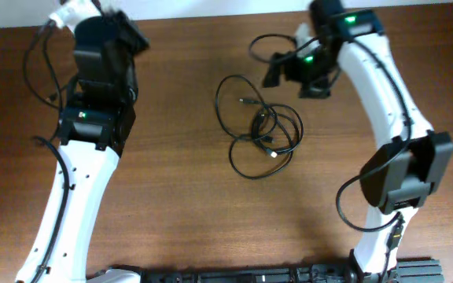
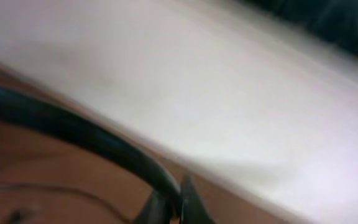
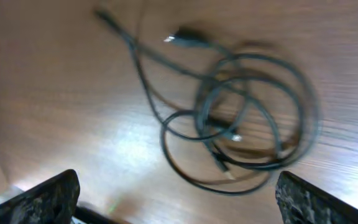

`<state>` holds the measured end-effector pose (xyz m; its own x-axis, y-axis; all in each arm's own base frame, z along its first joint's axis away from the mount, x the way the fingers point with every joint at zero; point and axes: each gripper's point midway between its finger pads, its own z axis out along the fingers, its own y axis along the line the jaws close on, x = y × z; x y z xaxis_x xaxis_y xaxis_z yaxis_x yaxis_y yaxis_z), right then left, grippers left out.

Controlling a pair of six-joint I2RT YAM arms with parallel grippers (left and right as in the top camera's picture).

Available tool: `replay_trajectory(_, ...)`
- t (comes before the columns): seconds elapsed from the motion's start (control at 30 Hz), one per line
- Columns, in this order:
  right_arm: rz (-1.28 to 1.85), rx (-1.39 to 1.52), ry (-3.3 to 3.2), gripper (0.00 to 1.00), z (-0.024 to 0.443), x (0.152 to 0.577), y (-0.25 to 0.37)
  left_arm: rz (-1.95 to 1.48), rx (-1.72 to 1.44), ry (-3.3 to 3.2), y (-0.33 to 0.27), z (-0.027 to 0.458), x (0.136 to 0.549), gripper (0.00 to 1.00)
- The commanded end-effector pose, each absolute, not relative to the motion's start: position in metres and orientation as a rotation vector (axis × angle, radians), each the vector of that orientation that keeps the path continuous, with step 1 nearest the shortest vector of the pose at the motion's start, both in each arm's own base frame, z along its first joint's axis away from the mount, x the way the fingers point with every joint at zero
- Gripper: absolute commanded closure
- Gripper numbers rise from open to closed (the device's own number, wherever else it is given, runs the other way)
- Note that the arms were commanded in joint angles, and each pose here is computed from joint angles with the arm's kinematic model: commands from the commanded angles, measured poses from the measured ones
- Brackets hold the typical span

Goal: Untangle cables

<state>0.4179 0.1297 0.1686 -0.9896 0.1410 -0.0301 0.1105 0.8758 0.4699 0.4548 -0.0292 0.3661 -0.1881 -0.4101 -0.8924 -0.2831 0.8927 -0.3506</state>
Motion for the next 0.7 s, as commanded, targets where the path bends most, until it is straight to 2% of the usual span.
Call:
replay_trajectory(0.0,0.763,0.342,2.936,0.01,0.187,0.420,0.091,-0.072,-0.397,1.990,-0.042,0.329,0.439,1.00)
replay_trajectory(0.07,0.759,0.410,2.929,0.02,0.186,0.420,0.073,-0.094,-0.364,2.037,-0.051,0.321,0.435,1.00)
replay_trajectory(0.2,0.757,0.571,2.912,0.02,0.186,0.420,0.043,-0.095,-0.276,1.986,-0.056,0.336,0.442,1.00)
replay_trajectory(0.3,0.755,0.646,2.933,0.02,0.184,0.411,0.028,-0.258,-0.077,1.965,-0.085,0.354,0.447,1.00)
replay_trajectory(0.47,0.756,0.661,2.944,0.02,0.184,0.408,0.027,-0.527,0.084,1.955,-0.105,0.387,0.450,1.00)
replay_trajectory(0.67,0.759,0.676,2.970,0.02,0.184,0.402,0.028,-0.526,0.099,1.912,-0.081,0.418,0.493,1.00)
